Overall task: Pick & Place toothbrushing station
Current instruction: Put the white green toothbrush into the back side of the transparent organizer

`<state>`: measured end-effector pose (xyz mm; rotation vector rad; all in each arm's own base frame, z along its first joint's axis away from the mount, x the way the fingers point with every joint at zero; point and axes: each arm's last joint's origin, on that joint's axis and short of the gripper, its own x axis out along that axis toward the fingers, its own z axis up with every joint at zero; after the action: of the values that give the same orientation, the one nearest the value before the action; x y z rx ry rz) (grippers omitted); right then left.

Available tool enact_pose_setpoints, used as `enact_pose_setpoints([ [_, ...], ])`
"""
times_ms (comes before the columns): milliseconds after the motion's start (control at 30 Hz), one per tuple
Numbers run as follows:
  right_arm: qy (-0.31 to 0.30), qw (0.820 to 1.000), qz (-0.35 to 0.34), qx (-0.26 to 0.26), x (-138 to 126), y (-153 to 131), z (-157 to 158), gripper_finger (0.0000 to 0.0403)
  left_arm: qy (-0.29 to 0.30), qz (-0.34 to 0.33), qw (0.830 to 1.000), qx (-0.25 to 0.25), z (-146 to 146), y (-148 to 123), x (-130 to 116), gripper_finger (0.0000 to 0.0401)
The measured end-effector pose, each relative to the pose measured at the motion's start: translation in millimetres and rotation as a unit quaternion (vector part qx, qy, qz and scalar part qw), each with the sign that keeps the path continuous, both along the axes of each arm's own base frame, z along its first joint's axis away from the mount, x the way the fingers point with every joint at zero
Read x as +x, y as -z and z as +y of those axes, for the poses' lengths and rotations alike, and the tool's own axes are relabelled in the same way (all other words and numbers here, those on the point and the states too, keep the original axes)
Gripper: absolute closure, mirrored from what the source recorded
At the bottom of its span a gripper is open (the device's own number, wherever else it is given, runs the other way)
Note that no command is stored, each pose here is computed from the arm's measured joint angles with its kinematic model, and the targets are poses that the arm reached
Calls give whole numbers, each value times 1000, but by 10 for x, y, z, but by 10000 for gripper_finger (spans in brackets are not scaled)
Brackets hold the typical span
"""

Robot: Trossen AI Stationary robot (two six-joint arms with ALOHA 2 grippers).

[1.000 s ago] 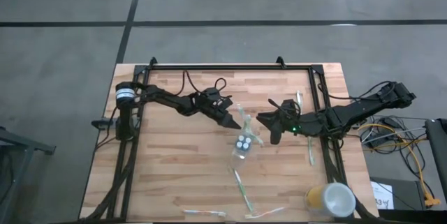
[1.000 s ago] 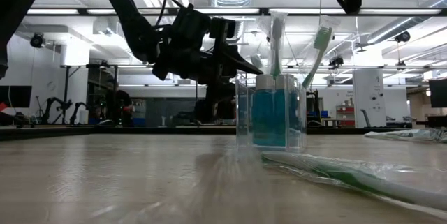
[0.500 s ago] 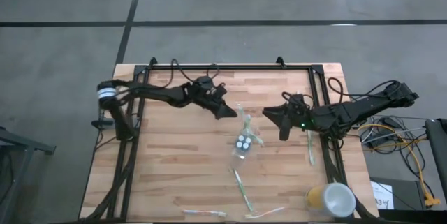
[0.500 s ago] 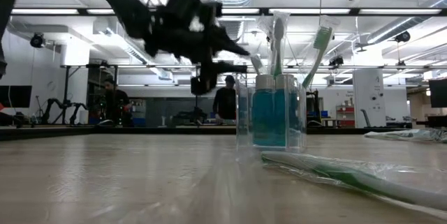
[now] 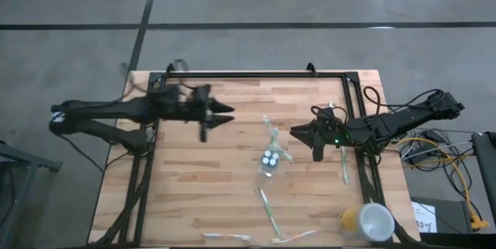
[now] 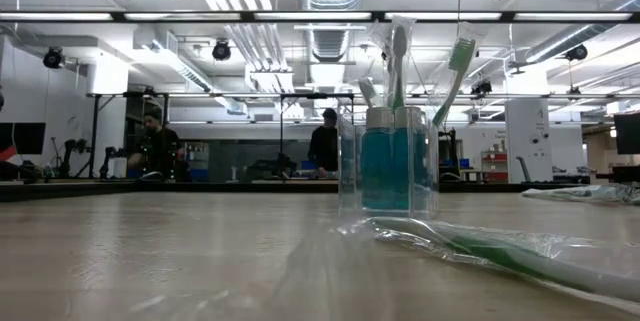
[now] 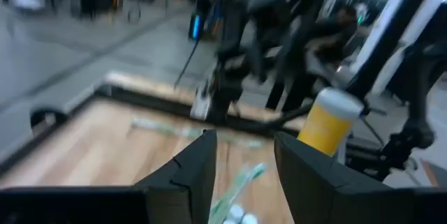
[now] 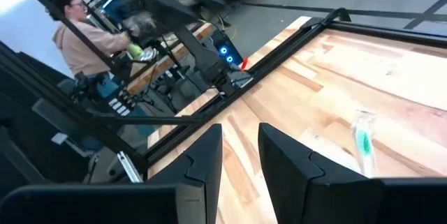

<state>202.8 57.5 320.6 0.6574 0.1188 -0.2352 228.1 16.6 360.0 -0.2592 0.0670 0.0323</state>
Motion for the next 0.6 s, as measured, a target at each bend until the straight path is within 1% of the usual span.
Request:
enact_pose_setpoints([
  [100, -1, 1000, 1, 1, 0, 1, 1, 312, -3, -23, 1000, 19, -83, -158, -304, 252],
  [167, -1, 1000, 0, 1, 0, 0, 1, 312, -11, -13, 999, 36, -114, -177, -464, 252],
  [267, -10, 1000, 4, -7, 6, 7, 7, 312, -23, 35, 998, 40, -141, -99, -603, 252],
  [367, -63, 997, 16, -44, 21, 23, 41, 312, -20, 75, 997, 22, -168, 20, -639, 252],
  [433, -97, 994, 21, -49, 41, 44, 81, 312, -14, 83, 996, 15, -192, 93, -629, 252],
  [533, -118, 991, 31, -50, 62, 85, 140, 312, -8, 103, 995, 19, -220, 229, -605, 252],
  [600, -121, 991, 37, -52, 82, 109, 164, 312, -21, 113, 993, 20, -219, 330, -580, 252],
])
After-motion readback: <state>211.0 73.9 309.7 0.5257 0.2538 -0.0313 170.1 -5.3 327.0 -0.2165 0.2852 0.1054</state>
